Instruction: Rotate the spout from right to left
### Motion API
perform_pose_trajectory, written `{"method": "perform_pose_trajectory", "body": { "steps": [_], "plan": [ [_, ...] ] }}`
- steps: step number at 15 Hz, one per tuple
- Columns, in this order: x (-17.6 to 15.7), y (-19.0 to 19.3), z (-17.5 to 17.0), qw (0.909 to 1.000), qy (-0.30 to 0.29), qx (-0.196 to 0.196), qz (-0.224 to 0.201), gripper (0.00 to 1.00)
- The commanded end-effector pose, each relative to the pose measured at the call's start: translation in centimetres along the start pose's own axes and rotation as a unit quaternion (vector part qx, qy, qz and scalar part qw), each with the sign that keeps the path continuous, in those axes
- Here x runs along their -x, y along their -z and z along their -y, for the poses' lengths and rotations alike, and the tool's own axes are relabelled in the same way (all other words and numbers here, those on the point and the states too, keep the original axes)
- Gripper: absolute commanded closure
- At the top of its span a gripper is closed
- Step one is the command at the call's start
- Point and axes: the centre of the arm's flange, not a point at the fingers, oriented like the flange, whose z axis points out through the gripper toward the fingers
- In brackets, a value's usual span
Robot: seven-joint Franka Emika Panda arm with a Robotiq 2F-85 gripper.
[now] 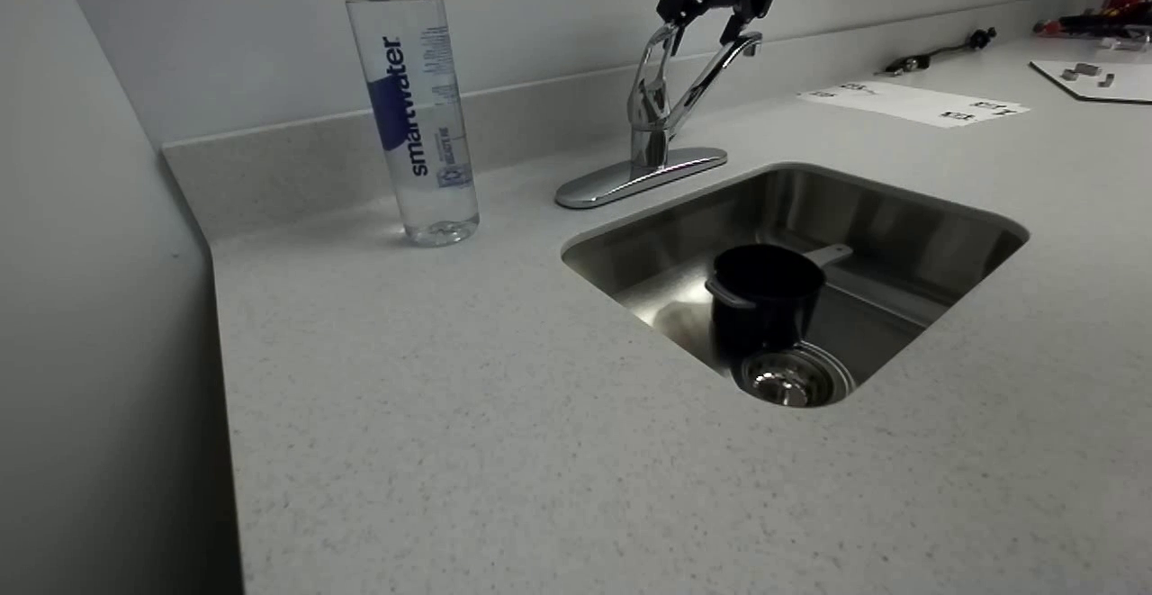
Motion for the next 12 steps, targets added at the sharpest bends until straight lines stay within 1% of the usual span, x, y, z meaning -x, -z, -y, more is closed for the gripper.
{"method": "perform_pose_trajectory", "body": {
  "steps": [1,4,6,9,12],
  "plan": [
    [3.2,1.5,-1.6,0.9959,0.028,0.007,0.086,0.00],
    [4.7,2.1,-2.0,0.9900,0.051,0.000,0.131,0.00],
    [5.9,2.4,-1.9,0.9856,0.068,0.000,0.155,0.00],
    [7.5,3.2,-1.7,0.9796,0.090,-0.006,0.180,0.00],
    [9.1,4.1,-0.9,0.9748,0.109,-0.015,0.194,0.00]
  ]
}}
